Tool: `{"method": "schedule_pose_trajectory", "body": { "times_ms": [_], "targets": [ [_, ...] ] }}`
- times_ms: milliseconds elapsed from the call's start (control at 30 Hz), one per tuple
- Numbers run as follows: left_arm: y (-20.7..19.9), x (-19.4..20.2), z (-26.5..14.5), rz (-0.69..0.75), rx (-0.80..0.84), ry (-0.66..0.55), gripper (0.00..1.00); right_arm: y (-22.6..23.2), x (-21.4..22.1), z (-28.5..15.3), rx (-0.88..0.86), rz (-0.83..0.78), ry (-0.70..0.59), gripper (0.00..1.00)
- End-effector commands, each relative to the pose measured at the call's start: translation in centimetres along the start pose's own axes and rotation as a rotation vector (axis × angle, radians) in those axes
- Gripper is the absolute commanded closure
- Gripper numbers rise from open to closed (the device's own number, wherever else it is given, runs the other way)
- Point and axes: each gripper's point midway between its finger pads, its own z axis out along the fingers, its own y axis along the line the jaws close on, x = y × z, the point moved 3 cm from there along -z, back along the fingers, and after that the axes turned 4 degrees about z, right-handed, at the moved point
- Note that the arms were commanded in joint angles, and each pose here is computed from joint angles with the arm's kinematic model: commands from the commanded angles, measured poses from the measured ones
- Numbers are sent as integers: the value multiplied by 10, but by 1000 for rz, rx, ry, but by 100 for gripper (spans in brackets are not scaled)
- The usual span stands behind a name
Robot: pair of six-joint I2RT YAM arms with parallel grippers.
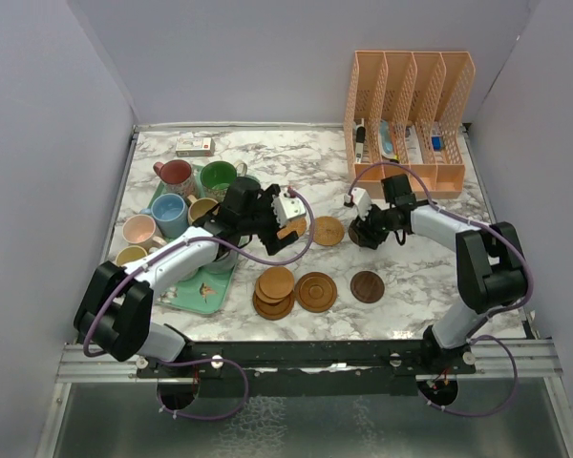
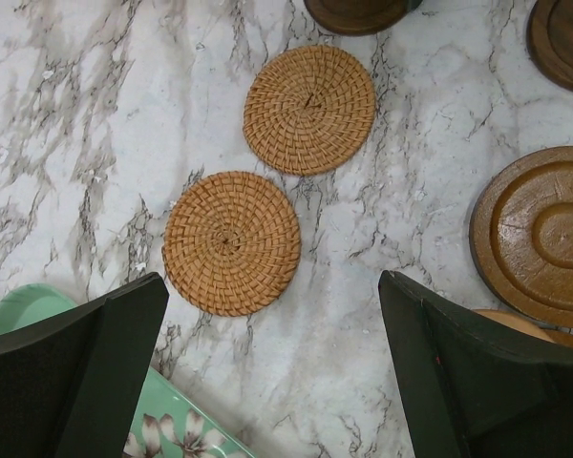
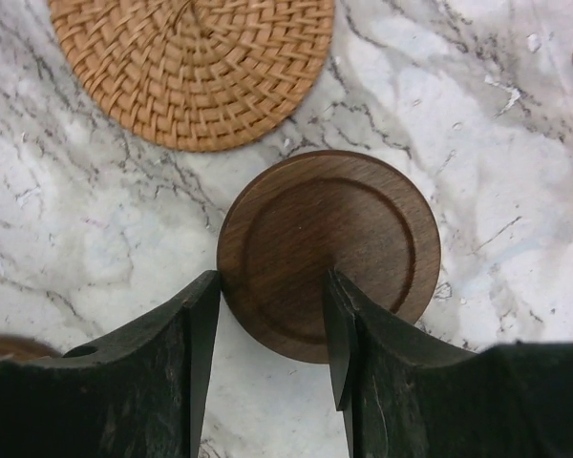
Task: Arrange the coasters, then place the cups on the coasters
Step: Move the coaster to the center of the board.
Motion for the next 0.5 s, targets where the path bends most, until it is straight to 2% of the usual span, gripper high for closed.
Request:
{"method": "schedule_pose_trajectory", "body": {
  "times_ms": [0, 167, 333, 467],
  "targets": [
    [6, -6, -7, 34, -32, -33, 3, -10, 3, 12, 30, 54, 39, 54],
    [5, -6, -7, 35, -31, -36, 3, -26, -4, 12, 105, 72, 32, 54],
    [5, -6, -8, 35, -34, -38, 3, -28, -16, 11, 90, 88, 8, 54],
    [5, -7, -9, 38, -39, -40, 3, -22, -35, 1, 46, 74, -51, 50]
  ]
}}
